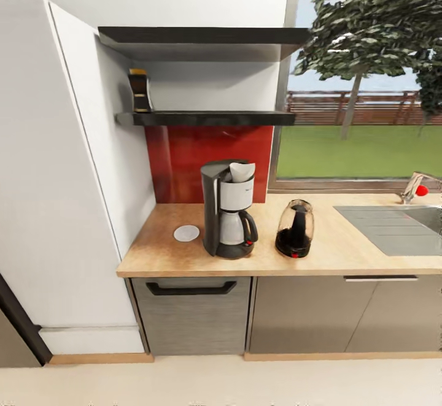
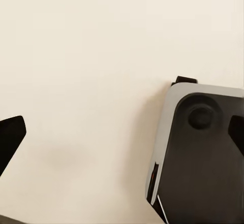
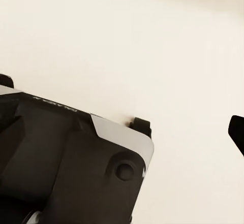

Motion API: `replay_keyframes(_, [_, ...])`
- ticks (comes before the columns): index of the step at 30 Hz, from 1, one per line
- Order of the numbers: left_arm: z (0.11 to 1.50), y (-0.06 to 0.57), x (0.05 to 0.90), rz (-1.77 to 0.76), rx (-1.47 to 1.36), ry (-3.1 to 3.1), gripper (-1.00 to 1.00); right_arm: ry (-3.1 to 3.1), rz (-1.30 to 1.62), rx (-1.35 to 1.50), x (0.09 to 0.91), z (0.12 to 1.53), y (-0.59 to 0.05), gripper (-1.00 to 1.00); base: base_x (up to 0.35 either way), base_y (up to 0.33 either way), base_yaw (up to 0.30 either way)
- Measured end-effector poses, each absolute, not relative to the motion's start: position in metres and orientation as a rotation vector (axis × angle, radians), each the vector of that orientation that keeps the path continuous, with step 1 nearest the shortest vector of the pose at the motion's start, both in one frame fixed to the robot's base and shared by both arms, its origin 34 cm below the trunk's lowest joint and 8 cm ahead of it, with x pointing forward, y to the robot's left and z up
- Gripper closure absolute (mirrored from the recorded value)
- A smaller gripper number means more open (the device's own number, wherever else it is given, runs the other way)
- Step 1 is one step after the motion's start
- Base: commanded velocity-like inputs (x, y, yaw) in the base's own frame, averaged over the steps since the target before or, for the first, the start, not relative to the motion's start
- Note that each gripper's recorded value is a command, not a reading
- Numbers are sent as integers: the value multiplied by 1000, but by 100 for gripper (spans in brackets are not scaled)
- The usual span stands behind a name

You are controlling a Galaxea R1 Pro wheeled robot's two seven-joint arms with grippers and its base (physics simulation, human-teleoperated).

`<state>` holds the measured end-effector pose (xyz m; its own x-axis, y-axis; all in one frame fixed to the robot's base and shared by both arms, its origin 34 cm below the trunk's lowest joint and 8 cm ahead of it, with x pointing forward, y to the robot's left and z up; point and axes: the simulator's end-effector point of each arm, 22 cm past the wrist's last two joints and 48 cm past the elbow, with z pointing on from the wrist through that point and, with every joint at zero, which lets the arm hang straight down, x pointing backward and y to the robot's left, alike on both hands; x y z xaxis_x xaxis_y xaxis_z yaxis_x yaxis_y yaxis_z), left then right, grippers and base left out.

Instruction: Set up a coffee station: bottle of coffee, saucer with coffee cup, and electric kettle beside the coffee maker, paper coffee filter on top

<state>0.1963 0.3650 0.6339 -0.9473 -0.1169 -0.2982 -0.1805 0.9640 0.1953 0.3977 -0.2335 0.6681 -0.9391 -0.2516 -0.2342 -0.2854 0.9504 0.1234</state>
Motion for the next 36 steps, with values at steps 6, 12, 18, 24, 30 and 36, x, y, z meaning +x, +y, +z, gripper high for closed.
replay_keyframes(6, [634,365,198,319,-219,2826,-100,2883,258,-407,398,669,-218,-100,-206,-25,0])
replay_keyframes(12, [634,367,199,322,-211,2824,-100,2881,260,-405,398,669,-217,-100,-38,-2,0])
replay_keyframes(18, [642,384,225,346,-195,2767,-100,2880,261,-401,398,669,-217,-100,-3,0,0])
replay_keyframes(24, [668,398,299,357,-179,2599,-100,2878,264,-398,399,669,-215,-100,0,0,0])
replay_keyframes(30, [718,405,398,351,-172,2379,-100,2857,263,-403,403,670,-215,-100,0,0,0])
replay_keyframes(36, [789,402,498,326,-162,2153,-100,2774,265,-419,418,675,-213,-100,0,0,0])
